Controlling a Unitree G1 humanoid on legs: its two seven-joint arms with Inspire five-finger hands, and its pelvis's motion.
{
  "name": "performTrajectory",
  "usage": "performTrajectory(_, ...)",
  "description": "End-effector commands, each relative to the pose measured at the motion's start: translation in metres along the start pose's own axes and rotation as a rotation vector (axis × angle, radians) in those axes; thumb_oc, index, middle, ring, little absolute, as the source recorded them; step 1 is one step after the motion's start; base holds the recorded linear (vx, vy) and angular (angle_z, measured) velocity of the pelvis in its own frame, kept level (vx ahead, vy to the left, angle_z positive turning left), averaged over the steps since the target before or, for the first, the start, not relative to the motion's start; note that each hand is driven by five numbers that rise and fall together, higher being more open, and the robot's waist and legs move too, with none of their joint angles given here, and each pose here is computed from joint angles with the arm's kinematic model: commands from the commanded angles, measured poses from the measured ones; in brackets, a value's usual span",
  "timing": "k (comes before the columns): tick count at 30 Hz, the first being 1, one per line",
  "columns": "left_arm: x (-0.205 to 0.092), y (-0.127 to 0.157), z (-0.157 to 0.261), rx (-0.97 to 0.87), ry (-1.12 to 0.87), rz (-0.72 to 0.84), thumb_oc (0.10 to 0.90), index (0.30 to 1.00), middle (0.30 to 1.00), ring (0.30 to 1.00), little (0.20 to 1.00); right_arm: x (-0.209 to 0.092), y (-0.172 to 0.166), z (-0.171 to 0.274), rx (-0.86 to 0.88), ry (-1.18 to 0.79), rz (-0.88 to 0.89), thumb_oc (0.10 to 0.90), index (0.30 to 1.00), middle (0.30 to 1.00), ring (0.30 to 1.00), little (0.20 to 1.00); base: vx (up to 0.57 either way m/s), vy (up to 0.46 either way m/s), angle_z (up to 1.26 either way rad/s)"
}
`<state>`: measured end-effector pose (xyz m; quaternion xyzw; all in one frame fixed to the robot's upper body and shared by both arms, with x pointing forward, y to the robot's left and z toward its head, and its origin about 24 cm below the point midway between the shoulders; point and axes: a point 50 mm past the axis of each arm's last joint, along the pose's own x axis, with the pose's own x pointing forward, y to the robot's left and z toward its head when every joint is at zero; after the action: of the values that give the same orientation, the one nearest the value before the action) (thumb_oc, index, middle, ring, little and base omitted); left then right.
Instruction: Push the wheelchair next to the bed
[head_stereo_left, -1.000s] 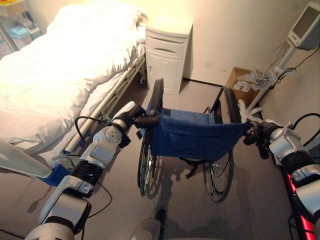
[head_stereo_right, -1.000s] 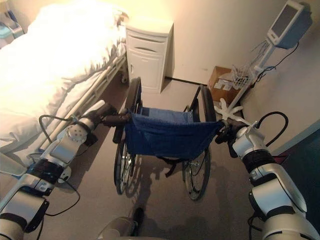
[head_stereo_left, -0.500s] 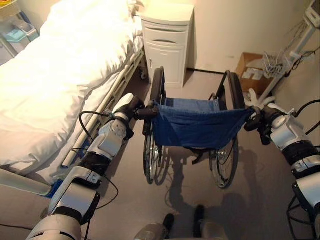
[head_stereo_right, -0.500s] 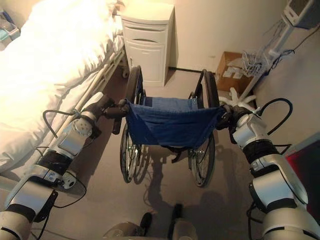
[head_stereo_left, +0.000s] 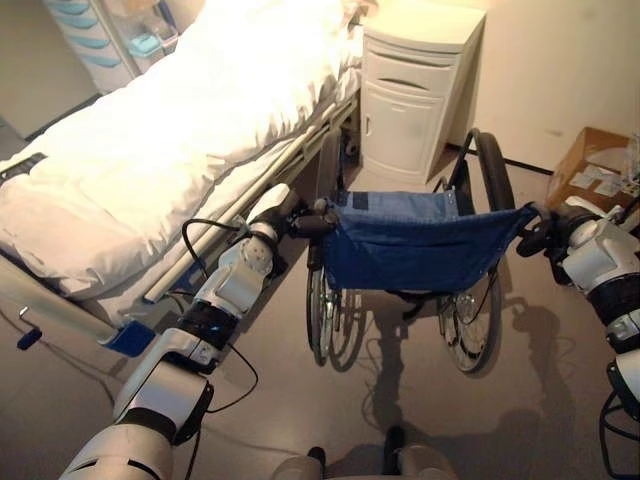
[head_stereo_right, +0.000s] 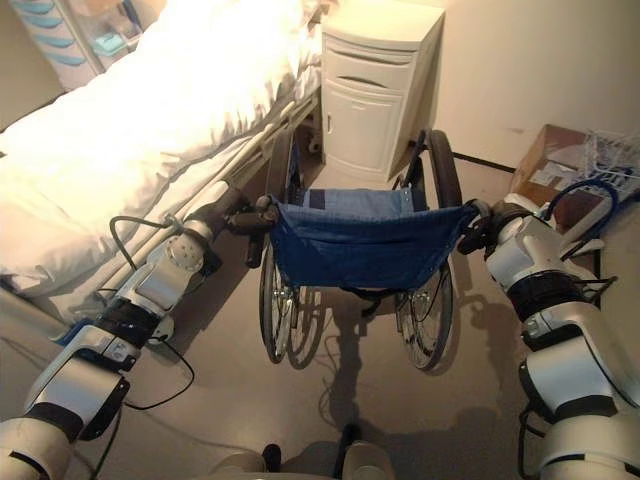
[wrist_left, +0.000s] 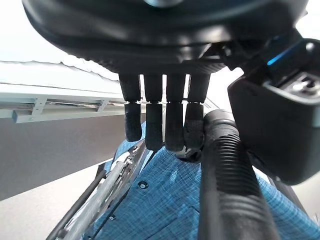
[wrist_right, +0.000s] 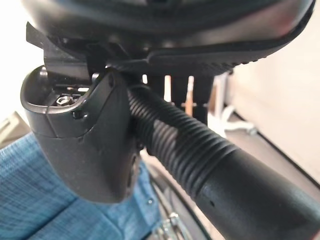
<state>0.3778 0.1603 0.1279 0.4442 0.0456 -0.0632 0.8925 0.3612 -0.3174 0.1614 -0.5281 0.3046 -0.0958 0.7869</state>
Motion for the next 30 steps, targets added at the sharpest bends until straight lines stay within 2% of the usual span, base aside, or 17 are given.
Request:
performTrajectory(1,-0.006,-0.008,-0.07,0.15,0.366,-0.021,0.4,0.3,0.3,0.3,0.3,-0.05,0.048,0.136,-0.074,-0.639,0.203,0.4,0.3,0.3,0.3,0.3,0.21,-0.129,0.09)
performTrajectory(6,-0.009,-0.009,-0.077,0.146,0.399,-0.03,0.4,0.3,0.3,0.3,0.3,-0.046,0.056,0.131,-0.099,-0.642,0.222,0.4,0.3,0.3,0.3,0.3,0.19,-0.073,0.13)
performTrajectory(14,-0.01,-0.011,-0.071,0.161,0.353,-0.002,0.4,0.3,0.3,0.3,0.3,-0.042,0.069,0.132,-0.047,-0.624,0.185,0.4,0.3,0.3,0.3,0.3,0.22,0.0,-0.05)
performTrajectory(18,-0.013,-0.009,-0.075,0.16,0.369,-0.039,0.4,0.3,0.3,0.3,0.3,-0.04,0.068,0.13,-0.067,-0.619,0.194,0.4,0.3,0.3,0.3,0.3,0.39,0.175,-0.67)
performTrajectory(21,-0.014,-0.006,-0.088,0.084,0.438,-0.052,0.4,0.3,0.3,0.3,0.3,-0.042,0.074,0.134,-0.091,-0.665,0.228,0.4,0.3,0.3,0.3,0.3,0.36,0.24,-1.03)
performTrajectory(26,-0.015,0.001,-0.096,0.085,0.461,-0.052,0.4,0.3,0.3,0.3,0.3,-0.042,0.085,0.142,-0.029,-0.698,0.234,0.4,0.3,0.3,0.3,0.3,0.15,0.037,-0.13)
performTrajectory(30,-0.012,-0.018,-0.094,0.113,0.45,-0.08,0.4,0.3,0.3,0.3,0.3,-0.036,0.096,0.13,-0.029,-0.711,0.241,0.4,0.3,0.3,0.3,0.3,0.22,0.055,0.09)
